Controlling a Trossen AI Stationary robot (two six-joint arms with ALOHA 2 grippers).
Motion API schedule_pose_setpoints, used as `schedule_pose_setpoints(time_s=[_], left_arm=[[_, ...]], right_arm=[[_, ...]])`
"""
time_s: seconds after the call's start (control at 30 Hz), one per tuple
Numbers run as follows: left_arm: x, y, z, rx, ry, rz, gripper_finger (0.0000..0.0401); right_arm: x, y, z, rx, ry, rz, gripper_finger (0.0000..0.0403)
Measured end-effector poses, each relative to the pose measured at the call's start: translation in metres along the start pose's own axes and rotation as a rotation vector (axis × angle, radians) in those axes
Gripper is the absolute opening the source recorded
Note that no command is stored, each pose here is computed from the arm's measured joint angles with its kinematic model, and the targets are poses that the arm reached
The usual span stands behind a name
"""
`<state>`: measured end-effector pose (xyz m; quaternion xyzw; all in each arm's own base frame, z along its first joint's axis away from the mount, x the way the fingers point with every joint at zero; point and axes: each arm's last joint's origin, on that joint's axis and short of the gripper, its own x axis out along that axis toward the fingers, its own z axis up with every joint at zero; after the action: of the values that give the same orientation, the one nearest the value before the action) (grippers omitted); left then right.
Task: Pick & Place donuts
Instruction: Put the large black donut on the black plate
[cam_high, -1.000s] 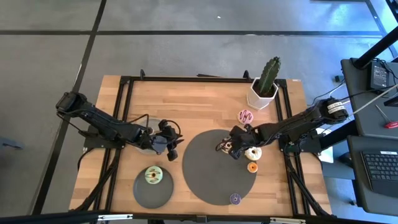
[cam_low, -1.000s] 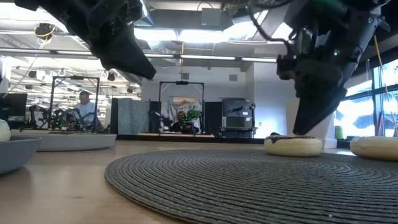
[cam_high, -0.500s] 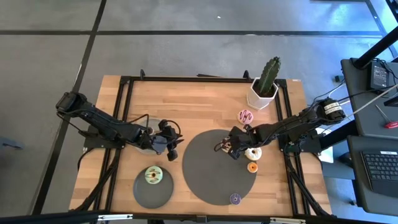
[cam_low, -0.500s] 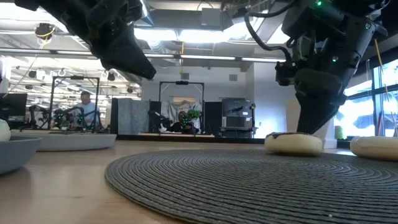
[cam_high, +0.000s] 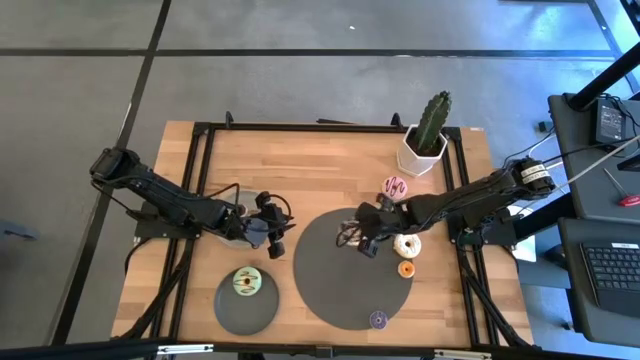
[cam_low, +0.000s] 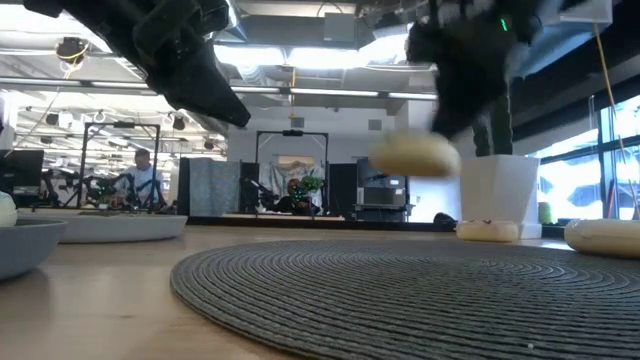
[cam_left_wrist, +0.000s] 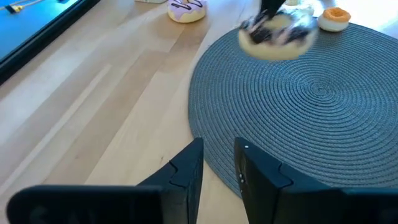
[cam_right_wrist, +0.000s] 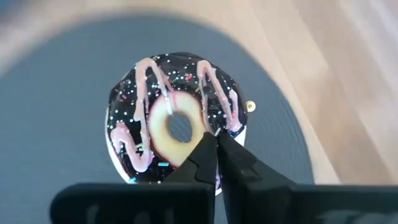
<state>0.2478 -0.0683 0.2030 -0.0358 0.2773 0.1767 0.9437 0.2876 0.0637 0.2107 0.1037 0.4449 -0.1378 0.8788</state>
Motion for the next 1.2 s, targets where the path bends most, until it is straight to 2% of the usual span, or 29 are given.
schedule_pose_setpoints(time_s=[0.13,0.23,0.4,0.53,0.67,0.8,1.2], left_arm=[[0.000,0.000,0.000,0.020,-0.003,0.008,0.0090],[0.000,0.000,0.000,0.052,-0.003,0.007,0.0090],[0.000,0.000,0.000,0.055,-0.001,0.004,0.0086],[0.000,0.000,0.000,0.056,0.002,0.002,0.0087],[0.000,0.000,-0.001,0.055,0.005,-0.003,0.0090],[0.000,0.000,-0.001,0.056,0.009,-0.007,0.0088],[0.000,0.000,-0.001,0.046,0.010,-0.008,0.0090]], right_arm=[[-0.012,0.015,0.024,-0.118,-0.080,0.048,0.0007],[-0.010,0.030,0.040,-0.211,-0.108,0.063,0.0006],[0.018,0.063,0.055,-0.378,-0.087,0.090,0.0006],[0.051,0.084,0.056,-0.458,-0.039,0.093,0.0006],[0.080,0.094,0.053,-0.483,0.010,0.083,0.0007],[0.095,0.098,0.050,-0.478,0.010,0.091,0.0009],[0.102,0.097,0.045,-0.478,0.025,0.080,0.0012]])
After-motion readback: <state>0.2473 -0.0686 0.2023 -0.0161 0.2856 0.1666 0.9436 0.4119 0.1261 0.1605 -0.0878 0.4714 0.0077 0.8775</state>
